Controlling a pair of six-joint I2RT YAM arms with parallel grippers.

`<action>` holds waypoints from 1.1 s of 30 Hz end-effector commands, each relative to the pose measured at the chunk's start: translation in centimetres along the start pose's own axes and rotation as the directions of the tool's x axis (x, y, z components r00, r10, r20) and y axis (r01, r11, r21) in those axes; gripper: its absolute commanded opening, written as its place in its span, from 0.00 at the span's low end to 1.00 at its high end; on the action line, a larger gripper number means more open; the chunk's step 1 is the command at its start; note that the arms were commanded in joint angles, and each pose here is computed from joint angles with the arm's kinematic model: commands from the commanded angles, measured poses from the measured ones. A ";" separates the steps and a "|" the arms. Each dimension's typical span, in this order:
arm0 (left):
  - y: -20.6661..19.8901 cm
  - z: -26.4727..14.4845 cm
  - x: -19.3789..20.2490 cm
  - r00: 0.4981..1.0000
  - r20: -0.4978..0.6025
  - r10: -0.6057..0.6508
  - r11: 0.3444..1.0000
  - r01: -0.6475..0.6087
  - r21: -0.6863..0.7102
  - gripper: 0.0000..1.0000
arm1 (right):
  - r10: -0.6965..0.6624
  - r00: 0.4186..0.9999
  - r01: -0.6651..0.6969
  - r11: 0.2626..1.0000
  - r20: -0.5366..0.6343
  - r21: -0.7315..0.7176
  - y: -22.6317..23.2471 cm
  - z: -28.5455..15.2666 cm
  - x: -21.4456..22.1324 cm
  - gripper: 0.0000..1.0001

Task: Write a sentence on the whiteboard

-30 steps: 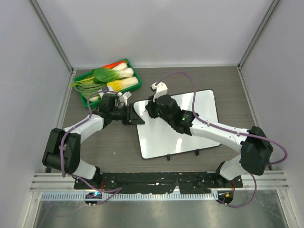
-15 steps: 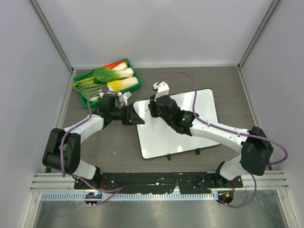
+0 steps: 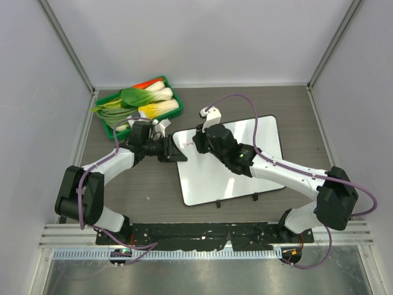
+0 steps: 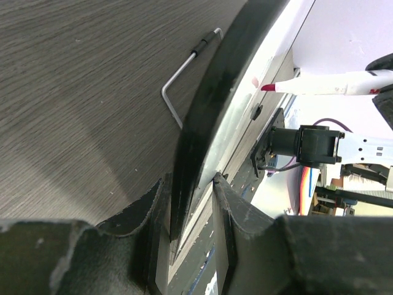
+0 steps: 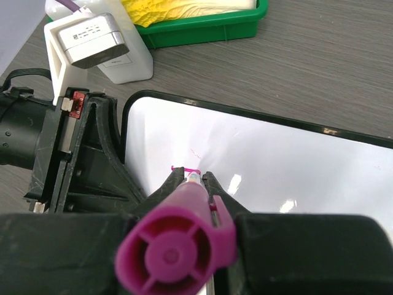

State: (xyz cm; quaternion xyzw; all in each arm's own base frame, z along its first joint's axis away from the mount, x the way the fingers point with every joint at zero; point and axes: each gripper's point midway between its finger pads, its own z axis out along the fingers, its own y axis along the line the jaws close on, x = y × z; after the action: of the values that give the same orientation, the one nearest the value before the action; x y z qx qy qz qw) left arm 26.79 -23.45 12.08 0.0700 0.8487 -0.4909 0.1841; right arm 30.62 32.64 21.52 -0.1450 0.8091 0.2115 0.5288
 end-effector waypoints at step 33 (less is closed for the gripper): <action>1.1 0.7 0.8 1.000 -0.027 -0.008 0.997 0.006 -0.072 0.00 | 0.006 0.999 -0.010 0.998 -0.052 -0.059 0.1 -1.7 2.0 0.02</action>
State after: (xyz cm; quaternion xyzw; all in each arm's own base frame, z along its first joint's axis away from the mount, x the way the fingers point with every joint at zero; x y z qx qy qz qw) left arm 26.68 -23.47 11.95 0.0690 0.8510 -0.4880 0.1813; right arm 29.21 32.72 20.04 -0.1629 0.8147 0.2306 0.5065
